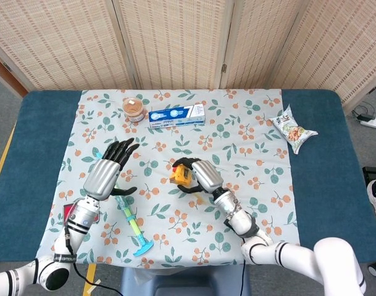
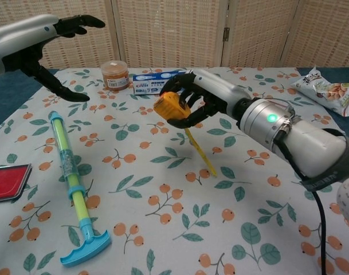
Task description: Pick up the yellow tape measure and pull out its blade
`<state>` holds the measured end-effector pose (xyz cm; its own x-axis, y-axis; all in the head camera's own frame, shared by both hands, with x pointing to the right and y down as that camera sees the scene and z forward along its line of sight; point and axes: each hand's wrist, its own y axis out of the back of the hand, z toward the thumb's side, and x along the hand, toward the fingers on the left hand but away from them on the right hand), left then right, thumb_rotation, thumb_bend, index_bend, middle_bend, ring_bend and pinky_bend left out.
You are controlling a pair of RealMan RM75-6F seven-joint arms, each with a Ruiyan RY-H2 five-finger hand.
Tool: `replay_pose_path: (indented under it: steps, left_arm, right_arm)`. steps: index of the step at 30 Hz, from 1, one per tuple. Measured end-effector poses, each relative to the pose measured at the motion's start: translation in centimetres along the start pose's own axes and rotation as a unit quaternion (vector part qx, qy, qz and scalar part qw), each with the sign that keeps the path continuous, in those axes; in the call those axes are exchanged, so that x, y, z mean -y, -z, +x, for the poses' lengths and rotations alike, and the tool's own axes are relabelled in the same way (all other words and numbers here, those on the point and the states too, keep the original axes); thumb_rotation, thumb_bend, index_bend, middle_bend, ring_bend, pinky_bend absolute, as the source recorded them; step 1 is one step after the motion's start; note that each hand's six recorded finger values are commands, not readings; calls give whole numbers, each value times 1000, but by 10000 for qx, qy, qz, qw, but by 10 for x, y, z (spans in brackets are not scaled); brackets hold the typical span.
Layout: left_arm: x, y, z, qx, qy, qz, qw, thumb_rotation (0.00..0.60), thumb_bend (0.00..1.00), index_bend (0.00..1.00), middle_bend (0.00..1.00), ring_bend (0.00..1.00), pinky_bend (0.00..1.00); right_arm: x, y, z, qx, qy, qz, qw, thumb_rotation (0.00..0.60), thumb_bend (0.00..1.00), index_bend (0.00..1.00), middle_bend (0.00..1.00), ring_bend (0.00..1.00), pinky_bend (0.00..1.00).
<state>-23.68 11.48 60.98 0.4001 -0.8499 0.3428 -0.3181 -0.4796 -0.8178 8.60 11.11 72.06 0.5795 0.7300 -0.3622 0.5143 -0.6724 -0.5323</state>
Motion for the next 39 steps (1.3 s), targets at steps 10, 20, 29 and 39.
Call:
replay_pose_path:
  steps: [10,20,29,39]
  left_arm:
    - [8,-16,11,131,127,-355,9992,600,160,0,34,22,0]
    - [19,-21,26,87,74,-368,9993,600,161,0,34,22,0]
    - [23,-24,32,38,-6,-379,9993,600,161,0,34,13,0]
    - [29,-26,36,11,-11,-327,9995,600,161,0,34,12,0]
  right_arm:
    - [17,-15,-18,-396,197,-510,9977,600,446,536,520,466,333]
    - [22,-19,-25,-554,289,-664,9958,600,446,536,520,466,333]
    - [30,-22,-30,-546,242,-813,9949,600,447,536,520,466,333]
    - [31,-23,-34,-493,264,-882,9945,600,446,536,519,462,333]
